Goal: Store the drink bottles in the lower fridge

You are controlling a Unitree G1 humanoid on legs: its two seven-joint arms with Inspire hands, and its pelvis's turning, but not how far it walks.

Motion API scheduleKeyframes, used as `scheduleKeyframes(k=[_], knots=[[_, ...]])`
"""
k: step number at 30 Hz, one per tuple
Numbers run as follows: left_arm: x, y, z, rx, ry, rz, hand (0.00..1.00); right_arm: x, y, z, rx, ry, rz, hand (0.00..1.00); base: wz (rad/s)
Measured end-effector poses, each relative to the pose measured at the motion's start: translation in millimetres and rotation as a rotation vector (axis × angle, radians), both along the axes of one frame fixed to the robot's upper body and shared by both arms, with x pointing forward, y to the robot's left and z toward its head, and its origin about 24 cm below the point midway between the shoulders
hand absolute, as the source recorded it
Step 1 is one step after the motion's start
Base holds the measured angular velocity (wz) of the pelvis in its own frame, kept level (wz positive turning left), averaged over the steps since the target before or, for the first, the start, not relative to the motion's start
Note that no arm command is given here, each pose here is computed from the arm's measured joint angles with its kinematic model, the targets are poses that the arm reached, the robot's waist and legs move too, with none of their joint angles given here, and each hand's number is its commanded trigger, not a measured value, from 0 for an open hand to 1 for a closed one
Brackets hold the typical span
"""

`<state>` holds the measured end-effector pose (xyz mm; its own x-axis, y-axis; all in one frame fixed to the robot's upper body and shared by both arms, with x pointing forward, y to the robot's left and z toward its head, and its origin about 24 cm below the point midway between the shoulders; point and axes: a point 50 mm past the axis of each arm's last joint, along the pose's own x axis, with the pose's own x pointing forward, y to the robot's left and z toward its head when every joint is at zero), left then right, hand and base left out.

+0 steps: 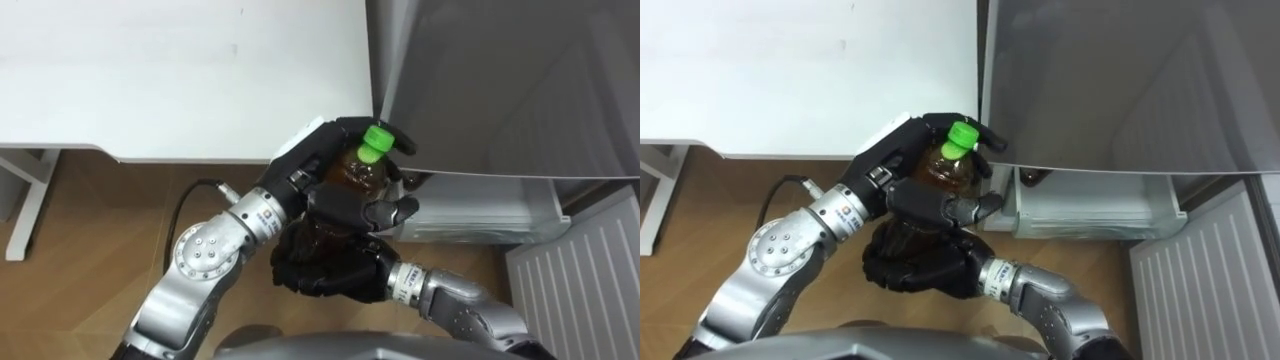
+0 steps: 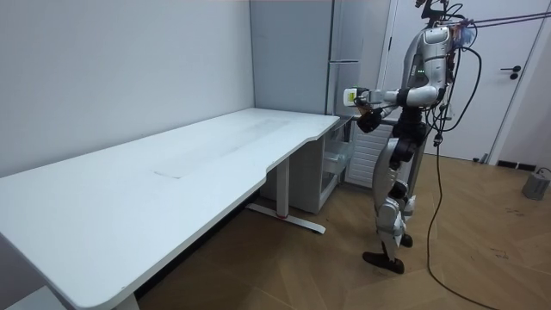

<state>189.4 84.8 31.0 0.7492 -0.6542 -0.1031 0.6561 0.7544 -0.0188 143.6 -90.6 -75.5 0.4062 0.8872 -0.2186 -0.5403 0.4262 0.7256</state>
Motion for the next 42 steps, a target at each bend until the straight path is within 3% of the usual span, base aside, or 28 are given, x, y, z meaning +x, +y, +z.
scheduleKeyframes(k=[22, 31, 35, 42], knots=[[3.2, -2.8, 3.5, -0.015, -0.014, -0.005, 0.0, 0.6, -0.6, 2.3, 0.072, 0.033, -0.033, 1.0, 0.0], [10.5, -3.9, 13.7, -0.093, -0.042, -0.004, 0.0, 1.3, -2.9, 2.2, 0.065, 0.031, -0.035, 1.0, 0.0], [12.1, -2.4, 21.6, -0.105, -0.081, 0.018, 0.0, -0.9, -5.9, -1.9, 0.048, 0.048, -0.038, 1.0, 0.0], [16.2, 11.3, 59.8, -0.159, -0.27, 0.1, 0.0, -2.6, -9.1, -5.0, 0.029, 0.058, -0.048, 1.0, 0.0]])
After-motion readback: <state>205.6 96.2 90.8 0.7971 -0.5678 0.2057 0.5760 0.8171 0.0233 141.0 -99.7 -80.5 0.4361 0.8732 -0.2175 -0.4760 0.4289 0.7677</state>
